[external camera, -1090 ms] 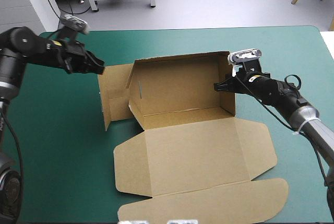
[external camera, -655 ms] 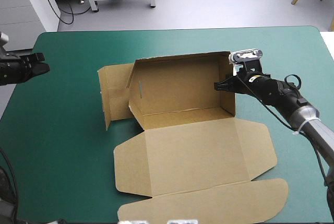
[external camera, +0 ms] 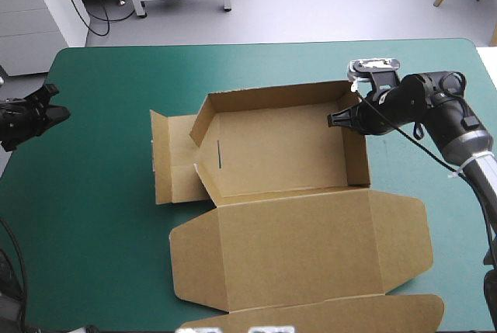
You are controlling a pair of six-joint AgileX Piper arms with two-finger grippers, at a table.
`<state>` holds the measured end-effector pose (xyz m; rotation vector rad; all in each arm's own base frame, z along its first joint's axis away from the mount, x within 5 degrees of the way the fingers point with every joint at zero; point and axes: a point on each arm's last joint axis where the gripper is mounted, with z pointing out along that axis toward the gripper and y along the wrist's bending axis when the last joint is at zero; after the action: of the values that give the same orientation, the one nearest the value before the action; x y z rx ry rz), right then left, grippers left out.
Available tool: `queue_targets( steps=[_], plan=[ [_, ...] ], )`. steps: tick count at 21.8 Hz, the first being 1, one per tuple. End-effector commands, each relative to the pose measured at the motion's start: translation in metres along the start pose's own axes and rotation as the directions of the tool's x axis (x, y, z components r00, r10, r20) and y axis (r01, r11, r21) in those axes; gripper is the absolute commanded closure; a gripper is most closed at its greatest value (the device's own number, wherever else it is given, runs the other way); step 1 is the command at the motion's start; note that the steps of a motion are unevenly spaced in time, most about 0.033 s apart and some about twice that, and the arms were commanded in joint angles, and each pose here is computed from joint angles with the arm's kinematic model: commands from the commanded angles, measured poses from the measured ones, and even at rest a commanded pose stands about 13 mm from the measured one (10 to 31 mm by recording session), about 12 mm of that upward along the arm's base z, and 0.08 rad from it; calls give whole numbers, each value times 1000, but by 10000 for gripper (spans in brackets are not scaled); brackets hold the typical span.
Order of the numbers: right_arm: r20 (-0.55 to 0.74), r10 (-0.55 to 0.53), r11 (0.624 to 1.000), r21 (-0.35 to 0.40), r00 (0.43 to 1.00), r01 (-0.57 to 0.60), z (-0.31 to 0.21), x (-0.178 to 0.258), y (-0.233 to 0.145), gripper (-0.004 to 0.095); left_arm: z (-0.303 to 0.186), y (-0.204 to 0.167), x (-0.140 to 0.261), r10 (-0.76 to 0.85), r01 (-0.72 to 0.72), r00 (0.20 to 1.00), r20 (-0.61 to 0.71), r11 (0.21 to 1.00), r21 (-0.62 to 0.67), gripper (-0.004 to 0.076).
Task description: Fold the box
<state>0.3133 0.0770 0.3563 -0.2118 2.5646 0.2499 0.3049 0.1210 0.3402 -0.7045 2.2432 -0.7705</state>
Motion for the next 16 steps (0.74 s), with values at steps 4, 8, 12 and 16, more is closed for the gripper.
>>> queue_targets(
  steps=[4, 8, 12, 16],
  plan=[
    [-120, 47, 999, 8, 992, -47, 18, 0, -4, 926, -15, -17, -5, -27, 23, 997, 72, 998, 56, 734],
    [-200, 41, 998, 49, 979, -32, 58, 0, -11, 925, -15, -18, -4, -46, 42, 997, 61, 997, 65, 734],
    [-235, 27, 998, 63, 972, -13, 75, 1, -15, 877, -15, -18, -4, -46, 42, 997, 61, 997, 65, 734],
    [-224, 13, 998, 58, 974, 0, 76, -1, -15, 530, -15, -17, -4, -44, 40, 997, 66, 997, 61, 734]
  ],
)
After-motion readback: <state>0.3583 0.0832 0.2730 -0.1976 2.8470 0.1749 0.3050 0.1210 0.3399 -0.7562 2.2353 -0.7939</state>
